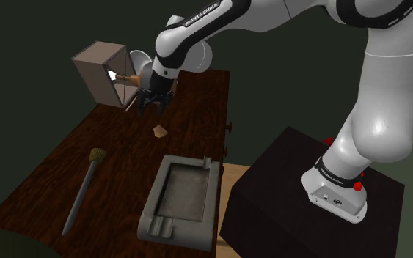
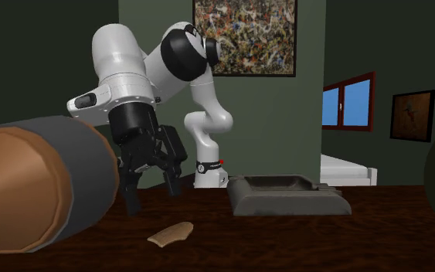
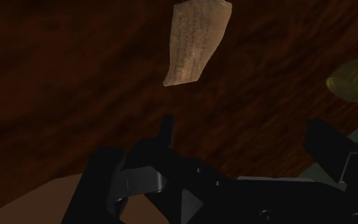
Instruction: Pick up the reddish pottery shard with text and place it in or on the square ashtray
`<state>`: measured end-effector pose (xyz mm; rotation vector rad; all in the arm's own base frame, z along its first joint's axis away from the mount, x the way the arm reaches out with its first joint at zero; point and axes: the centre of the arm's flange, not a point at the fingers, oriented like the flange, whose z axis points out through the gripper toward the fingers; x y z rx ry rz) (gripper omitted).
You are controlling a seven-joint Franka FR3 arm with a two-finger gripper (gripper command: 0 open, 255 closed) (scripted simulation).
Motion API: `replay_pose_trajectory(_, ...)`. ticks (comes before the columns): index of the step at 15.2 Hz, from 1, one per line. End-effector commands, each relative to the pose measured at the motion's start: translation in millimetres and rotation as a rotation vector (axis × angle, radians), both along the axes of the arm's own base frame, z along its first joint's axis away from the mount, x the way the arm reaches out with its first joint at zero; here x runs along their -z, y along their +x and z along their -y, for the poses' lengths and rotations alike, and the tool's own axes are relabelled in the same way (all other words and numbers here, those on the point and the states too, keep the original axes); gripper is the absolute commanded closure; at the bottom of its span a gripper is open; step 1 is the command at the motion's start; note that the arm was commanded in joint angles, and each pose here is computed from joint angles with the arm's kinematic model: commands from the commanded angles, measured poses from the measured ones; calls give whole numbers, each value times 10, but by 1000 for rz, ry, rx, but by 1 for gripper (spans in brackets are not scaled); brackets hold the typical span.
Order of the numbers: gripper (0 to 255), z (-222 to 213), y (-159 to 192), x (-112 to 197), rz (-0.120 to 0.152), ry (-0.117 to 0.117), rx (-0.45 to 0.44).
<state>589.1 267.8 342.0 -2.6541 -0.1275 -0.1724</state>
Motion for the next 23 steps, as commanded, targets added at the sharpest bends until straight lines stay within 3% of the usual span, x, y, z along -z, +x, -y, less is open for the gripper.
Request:
replay_pose_trajectory(1, 0, -136, -113, 299, -75, -8, -39)
replay_pose_trajectory(11, 0, -199, -111, 420, -75, -8, -39)
replay_pose_trajectory(12, 255, -94, -191, 409, -76, -6, -39)
replay_pose_trajectory(16, 255, -71, -21, 601, -78, -3, -38)
replay_pose_trajectory(18, 255, -131, -111, 733, -78, -1, -40)
replay_pose_trajectory(20, 255, -33, 80, 779, -77, 2, -39)
replay_pose_trajectory(21, 255, 26, 130, 58, 1, 35, 114)
replay_pose_trajectory(22, 0, 26, 130, 58, 1, 35, 114)
replay_pose_trajectory(23, 0, -57, -13, 44, 14, -31, 117)
